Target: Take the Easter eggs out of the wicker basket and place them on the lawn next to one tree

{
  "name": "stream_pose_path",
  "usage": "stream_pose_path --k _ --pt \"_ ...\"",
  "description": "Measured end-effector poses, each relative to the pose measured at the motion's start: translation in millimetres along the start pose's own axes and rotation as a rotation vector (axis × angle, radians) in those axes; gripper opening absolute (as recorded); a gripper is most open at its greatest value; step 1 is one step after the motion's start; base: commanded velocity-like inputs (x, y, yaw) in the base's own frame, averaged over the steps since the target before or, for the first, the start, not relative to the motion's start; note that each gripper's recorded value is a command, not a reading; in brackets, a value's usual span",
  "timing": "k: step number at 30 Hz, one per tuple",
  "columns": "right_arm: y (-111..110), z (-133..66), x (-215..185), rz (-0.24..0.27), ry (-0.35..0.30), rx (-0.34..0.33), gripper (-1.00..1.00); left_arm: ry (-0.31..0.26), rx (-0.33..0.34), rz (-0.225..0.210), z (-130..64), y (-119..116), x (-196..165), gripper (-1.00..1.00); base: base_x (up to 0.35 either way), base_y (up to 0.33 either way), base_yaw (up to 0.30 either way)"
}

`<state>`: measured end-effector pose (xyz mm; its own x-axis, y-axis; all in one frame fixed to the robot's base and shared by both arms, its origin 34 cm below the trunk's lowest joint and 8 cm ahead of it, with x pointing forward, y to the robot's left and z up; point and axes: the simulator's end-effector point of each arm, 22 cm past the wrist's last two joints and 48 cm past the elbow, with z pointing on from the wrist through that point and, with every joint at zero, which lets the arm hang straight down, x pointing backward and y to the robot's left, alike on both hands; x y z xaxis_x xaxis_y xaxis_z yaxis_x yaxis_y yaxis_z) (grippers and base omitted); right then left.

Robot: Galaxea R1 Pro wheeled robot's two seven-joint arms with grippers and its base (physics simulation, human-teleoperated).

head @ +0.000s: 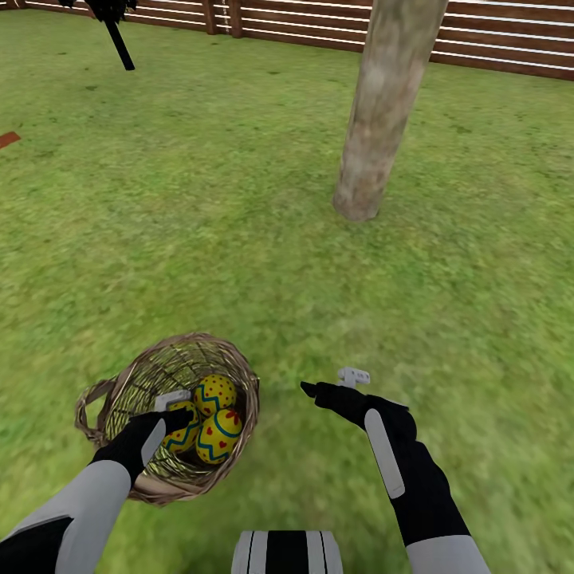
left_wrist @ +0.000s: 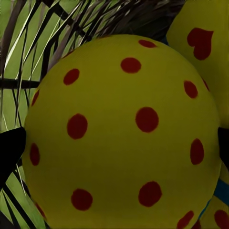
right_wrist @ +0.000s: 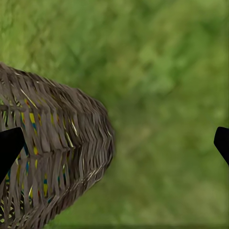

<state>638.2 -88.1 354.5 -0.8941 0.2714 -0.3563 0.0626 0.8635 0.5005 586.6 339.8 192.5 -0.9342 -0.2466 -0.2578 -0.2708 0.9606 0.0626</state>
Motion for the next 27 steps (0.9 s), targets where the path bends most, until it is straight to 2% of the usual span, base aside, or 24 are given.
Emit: stream_pose_path --k 27 --pt "0.4 0.2 0.3 -0.001 0.001 -0.001 1.00 0.002 0.001 -0.002 0.1 0.5 0.4 -1.00 0.000 0.000 0.000"
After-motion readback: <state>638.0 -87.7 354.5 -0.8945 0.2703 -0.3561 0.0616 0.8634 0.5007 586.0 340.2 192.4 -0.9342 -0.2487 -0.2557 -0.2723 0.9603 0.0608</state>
